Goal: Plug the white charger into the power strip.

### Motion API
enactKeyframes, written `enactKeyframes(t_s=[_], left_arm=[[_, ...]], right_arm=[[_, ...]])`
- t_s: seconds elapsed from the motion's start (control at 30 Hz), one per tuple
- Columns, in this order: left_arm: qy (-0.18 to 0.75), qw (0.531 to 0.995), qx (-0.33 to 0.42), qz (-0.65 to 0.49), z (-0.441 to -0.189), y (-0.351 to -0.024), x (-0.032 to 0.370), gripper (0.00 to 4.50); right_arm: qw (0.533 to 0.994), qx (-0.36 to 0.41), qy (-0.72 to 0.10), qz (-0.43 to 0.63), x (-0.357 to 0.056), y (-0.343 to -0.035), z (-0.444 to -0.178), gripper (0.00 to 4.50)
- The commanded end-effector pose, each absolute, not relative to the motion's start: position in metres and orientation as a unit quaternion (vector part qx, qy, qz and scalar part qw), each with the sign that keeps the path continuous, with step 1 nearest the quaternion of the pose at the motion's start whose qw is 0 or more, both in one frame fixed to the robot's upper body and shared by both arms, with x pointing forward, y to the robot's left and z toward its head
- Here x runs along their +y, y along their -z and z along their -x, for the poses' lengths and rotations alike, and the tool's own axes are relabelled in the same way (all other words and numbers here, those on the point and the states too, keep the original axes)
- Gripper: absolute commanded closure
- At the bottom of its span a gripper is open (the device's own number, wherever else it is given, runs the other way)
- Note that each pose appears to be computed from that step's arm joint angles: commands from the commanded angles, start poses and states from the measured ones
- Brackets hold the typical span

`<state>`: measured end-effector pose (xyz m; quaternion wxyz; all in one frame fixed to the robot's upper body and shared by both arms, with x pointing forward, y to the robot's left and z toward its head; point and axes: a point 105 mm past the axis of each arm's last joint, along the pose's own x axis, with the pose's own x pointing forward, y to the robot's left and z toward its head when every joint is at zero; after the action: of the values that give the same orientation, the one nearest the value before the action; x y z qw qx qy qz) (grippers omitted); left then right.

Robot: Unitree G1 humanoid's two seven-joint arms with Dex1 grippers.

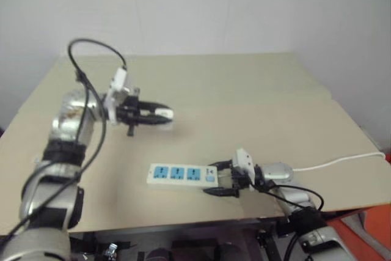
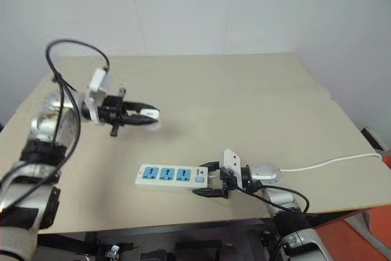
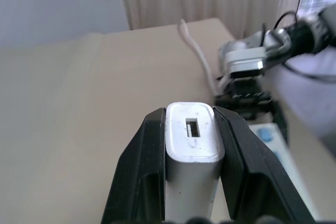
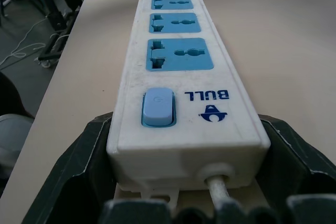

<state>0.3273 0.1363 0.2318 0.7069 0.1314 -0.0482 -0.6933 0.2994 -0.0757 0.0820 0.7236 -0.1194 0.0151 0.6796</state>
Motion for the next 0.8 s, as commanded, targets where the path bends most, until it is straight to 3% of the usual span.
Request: enactKeyframes(t_s=[0.03, 0.3, 0.8], left_arm=[[0.695, 0.704, -0.095, -0.111, -0.308, -0.247, 0.120, 3.48], [0.700, 0.705, -0.087, -0.066, -0.288, -0.232, 0.097, 3.48], [0.710, 0.700, -0.045, -0.062, -0.283, -0.208, 0.094, 3.48]], right_arm=[[0.710, 0.011, -0.691, 0.132, -0.071, -0.080, -0.303, 1.09], [0.700, 0.036, -0.696, 0.159, -0.073, -0.063, -0.312, 1.09], [0.705, 0.053, -0.688, 0.161, -0.077, -0.054, -0.319, 1.09]])
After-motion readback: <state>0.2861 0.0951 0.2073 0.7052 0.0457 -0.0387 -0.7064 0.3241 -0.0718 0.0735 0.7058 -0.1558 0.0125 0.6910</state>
